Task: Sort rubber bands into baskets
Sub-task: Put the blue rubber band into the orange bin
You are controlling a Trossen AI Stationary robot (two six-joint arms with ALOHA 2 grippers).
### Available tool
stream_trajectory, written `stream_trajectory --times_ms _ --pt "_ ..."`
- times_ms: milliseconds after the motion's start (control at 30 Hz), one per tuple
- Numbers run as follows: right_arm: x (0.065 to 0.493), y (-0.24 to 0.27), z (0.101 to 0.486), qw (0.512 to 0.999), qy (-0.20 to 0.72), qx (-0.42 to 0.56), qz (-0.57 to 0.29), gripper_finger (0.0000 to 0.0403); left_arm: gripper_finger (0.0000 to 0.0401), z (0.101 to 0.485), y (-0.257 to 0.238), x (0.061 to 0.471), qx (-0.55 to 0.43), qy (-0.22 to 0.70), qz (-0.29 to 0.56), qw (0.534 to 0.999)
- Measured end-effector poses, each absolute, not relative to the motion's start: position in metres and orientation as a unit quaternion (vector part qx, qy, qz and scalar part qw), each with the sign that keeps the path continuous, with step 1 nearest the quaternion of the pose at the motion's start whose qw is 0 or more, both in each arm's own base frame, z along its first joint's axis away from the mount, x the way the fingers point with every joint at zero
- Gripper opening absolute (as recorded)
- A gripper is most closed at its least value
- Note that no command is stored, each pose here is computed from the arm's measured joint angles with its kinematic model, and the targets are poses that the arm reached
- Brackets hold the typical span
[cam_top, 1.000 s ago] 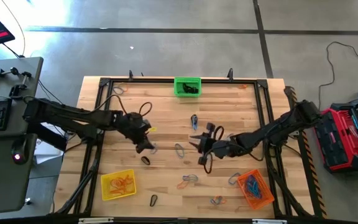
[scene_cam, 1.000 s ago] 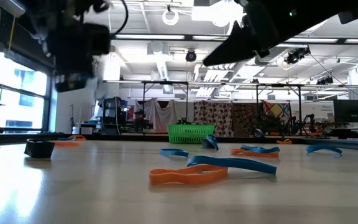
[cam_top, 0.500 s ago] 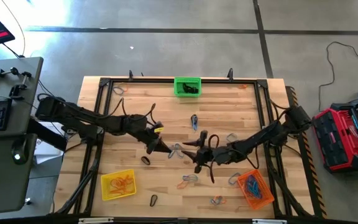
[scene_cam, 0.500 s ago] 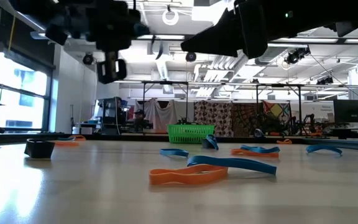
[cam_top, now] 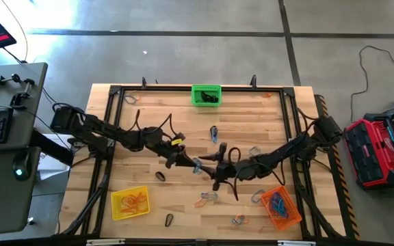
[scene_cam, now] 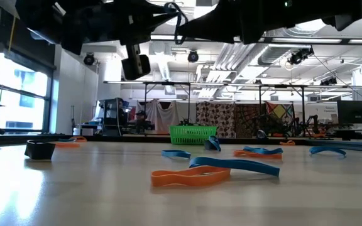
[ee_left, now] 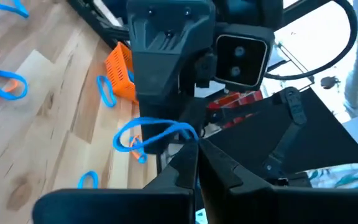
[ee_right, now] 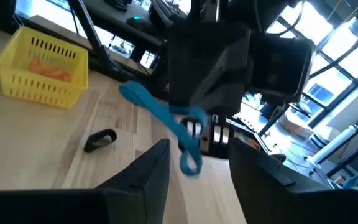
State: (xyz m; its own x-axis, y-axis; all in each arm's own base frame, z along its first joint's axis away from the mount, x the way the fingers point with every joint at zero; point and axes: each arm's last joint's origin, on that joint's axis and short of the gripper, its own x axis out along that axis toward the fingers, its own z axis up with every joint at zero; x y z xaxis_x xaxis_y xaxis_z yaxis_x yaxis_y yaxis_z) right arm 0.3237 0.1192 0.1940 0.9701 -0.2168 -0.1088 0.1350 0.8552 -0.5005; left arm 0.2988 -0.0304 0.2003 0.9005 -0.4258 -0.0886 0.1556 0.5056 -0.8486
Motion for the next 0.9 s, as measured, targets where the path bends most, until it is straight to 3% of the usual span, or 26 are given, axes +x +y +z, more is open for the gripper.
stream_trajectory --times_ms 133,333,567,900 --pt "0.328 0.121 0.202 0.962 0.07 -0.248 -0.095 0.0127 0.0 0.2 -0.03 0.299 -0.461 0.145 -0.17 0.859" --pt "0.33 0.121 0.204 0.962 0.075 -0.242 -0.101 0.0015 0.0001 0.202 -0.03 0.298 -0.447 0.138 -0.174 0.867" --pt "0.329 0.121 0.203 0.965 0.082 -0.223 -0.113 0.0003 0.0027 0.201 -0.03 0.298 -0.378 0.128 -0.183 0.898" --pt "0.303 0.12 0.229 0.971 0.128 -0.161 -0.121 0.0001 0.0112 0.201 -0.03 0.298 -0.269 0.105 -0.19 0.939"
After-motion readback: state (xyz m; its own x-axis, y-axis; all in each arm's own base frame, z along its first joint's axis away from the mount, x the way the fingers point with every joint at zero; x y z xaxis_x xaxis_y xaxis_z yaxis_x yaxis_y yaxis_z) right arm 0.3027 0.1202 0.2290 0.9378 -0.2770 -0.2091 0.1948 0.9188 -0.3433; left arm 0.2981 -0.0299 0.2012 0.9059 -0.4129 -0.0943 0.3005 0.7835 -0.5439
